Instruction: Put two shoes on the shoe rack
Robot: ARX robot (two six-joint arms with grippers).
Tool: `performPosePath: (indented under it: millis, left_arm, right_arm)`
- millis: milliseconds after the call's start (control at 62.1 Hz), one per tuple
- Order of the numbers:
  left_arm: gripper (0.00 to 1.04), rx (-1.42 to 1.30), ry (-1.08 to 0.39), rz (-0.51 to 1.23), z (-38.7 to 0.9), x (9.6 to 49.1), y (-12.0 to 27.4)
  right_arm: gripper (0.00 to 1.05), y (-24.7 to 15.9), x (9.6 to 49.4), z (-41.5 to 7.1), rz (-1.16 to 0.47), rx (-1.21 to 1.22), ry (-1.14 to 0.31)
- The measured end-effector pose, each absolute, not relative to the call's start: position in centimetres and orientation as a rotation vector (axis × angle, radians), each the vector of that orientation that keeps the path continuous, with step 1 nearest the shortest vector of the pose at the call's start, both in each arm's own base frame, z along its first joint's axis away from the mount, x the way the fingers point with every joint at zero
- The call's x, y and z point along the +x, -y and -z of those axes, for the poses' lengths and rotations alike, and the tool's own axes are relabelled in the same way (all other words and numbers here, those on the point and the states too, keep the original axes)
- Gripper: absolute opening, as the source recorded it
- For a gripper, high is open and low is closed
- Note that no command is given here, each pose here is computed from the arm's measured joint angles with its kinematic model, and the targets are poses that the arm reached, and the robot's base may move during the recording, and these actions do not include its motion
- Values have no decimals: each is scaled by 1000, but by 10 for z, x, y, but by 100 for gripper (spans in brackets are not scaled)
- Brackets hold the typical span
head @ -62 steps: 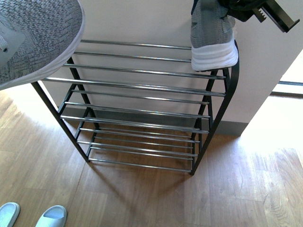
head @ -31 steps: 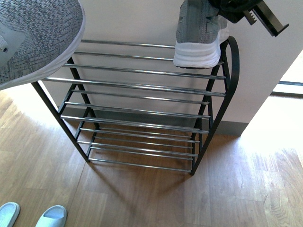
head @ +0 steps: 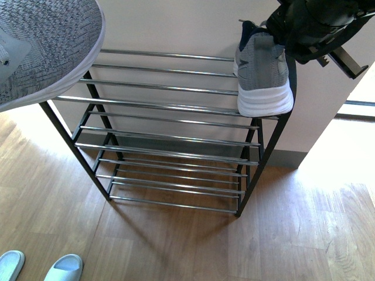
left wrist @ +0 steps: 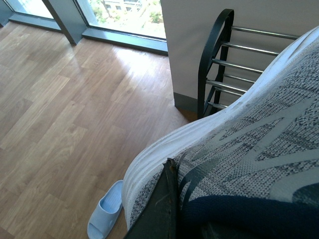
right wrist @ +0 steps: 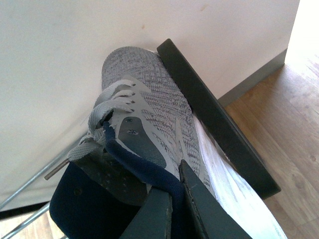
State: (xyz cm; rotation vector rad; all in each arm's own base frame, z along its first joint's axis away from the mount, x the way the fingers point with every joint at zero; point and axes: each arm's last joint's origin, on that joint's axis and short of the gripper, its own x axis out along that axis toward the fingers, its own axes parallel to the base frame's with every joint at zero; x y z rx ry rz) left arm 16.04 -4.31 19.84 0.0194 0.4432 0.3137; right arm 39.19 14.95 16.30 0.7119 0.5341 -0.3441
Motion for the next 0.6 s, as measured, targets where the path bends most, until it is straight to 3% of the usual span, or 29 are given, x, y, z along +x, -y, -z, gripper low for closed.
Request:
performPosePath:
  millis: [161,322,595]
  left_arm:
    - [2,19,-444,-313,-198,160,43]
    - [2,19,-443,-313,-198,160,43]
    - [2,19,-443,-313,-198,160,43]
  right_arm:
    - [2,-147,382,-147,323,694,-549]
    - [28,-146,361,-144,293,687,-565]
    - [74,-148,329,-199,120,733,-493]
